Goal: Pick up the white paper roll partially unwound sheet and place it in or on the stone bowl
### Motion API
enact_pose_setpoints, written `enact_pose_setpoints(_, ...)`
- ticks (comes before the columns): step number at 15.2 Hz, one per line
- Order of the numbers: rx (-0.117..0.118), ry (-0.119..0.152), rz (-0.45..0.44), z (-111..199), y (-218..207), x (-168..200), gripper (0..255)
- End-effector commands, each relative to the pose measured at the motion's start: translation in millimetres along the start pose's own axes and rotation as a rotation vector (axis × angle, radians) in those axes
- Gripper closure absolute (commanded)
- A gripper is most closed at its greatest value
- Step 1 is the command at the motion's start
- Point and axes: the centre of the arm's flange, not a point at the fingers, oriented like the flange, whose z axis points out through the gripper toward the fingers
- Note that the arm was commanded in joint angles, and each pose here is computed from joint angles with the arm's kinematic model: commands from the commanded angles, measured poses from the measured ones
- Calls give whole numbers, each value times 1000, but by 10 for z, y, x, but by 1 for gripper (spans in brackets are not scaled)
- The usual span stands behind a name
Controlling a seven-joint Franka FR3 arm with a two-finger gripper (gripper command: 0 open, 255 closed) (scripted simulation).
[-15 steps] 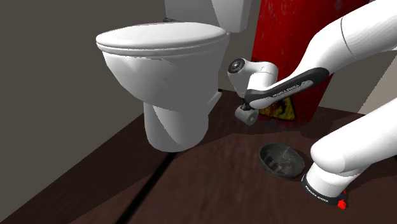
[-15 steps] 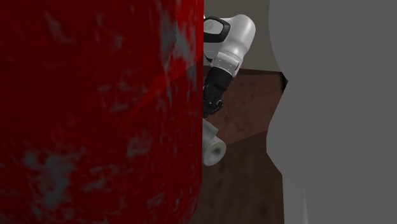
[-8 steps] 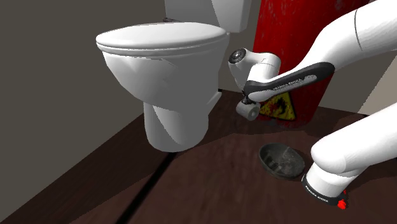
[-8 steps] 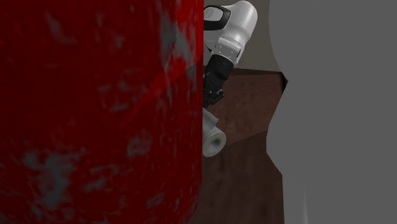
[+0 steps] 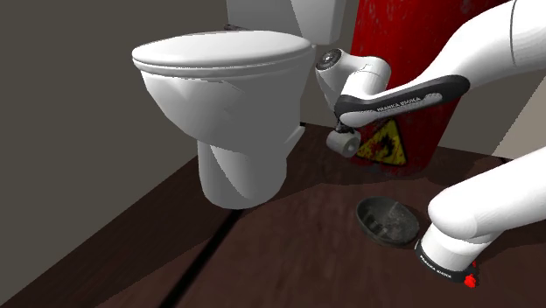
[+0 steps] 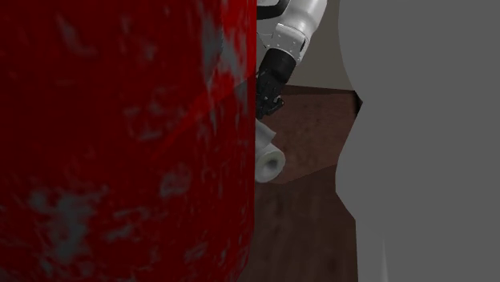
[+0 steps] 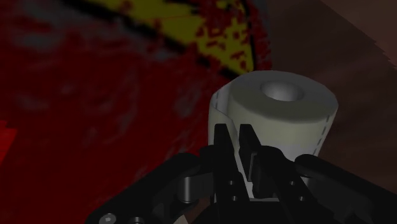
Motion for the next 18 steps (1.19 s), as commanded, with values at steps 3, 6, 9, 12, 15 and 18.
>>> enact_pose_setpoints(3, 0, 0, 0, -165, 137, 16, 255)
enact_pose_setpoints(6, 0, 0, 0, -290, 234, 29, 255)
enact_pose_setpoints(9, 0, 0, 0, -415, 264, -81, 255)
enact_pose_setpoints(12, 0, 0, 0, -589, 201, -431, 255)
enact_pose_setpoints(15, 0, 0, 0, -764, 138, -781, 255)
enact_pose_setpoints(18, 0, 0, 0, -938, 75, -1131, 255)
